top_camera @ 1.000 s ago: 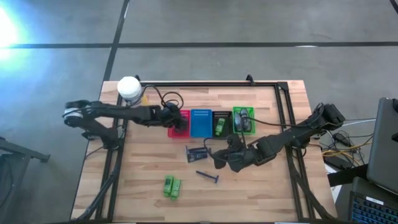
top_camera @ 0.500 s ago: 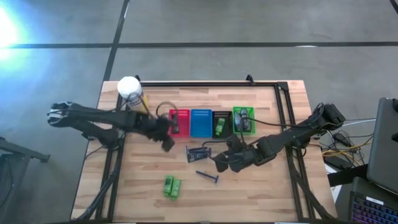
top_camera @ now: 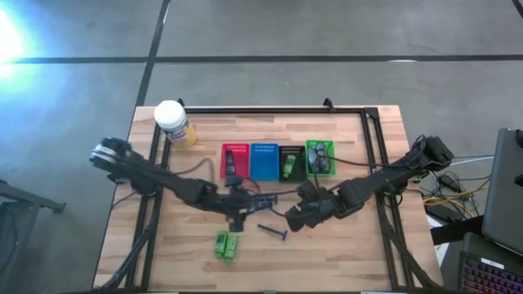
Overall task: Pick & Place Travel size toiletries
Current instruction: Put the shave cream into the red basket
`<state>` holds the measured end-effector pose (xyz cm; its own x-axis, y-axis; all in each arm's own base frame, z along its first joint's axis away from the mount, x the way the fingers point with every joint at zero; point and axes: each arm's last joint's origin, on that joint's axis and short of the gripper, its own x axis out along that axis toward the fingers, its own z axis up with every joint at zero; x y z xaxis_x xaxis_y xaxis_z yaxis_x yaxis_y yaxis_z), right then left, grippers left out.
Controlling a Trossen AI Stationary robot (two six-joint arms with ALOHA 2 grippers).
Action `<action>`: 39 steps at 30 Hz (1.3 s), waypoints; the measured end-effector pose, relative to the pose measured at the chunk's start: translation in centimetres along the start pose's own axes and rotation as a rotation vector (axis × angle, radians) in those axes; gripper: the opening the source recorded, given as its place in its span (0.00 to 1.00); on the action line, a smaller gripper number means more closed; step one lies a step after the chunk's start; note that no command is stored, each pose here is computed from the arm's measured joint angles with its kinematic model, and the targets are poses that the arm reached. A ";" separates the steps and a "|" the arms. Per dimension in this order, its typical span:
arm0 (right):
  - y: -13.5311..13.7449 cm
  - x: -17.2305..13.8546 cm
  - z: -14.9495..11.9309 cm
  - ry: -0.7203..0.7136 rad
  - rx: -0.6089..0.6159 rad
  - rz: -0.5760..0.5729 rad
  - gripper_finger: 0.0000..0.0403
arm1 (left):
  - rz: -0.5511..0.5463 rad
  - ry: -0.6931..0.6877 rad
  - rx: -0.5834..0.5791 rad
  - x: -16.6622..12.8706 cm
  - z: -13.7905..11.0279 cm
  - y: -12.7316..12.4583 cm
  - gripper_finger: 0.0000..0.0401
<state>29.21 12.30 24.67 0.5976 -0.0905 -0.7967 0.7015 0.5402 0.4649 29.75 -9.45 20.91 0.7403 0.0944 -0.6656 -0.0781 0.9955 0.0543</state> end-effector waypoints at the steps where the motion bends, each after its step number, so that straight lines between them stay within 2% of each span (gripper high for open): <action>1: 0.0 0.0 -0.1 0.003 0.005 0.002 0.71 | 0.014 0.020 0.020 1.0 0.1 -0.1 0.59; 7: 0.1 -0.4 -1.0 0.019 0.032 0.004 0.70 | 0.042 0.081 0.048 5.7 1.1 -0.9 0.59; 14: -0.1 -0.9 -2.5 0.047 0.045 -0.029 0.74 | 0.067 0.150 0.126 8.6 0.8 -1.3 0.59; 23: -0.2 -1.1 -3.0 0.054 0.036 -0.044 0.80 | 0.039 0.223 0.070 9.1 0.1 -1.0 0.59; 31: -0.4 -1.1 -3.0 0.056 0.004 -0.061 0.82 | 0.018 0.277 0.072 9.0 -0.3 -0.9 0.58; 35: -0.4 -1.1 -3.0 0.056 -0.013 -0.061 0.80 | 0.007 0.290 0.078 9.0 -0.4 -0.9 0.55; 39: -0.4 -1.1 -3.0 0.055 -0.023 -0.059 0.77 | -0.006 0.295 0.078 9.0 -0.4 -1.0 0.47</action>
<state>27.14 14.67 24.19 0.5328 -0.0767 -0.8427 0.7254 0.5542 0.4082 36.16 -9.58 14.56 0.5136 0.0924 -0.8530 -0.0144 0.9950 0.0990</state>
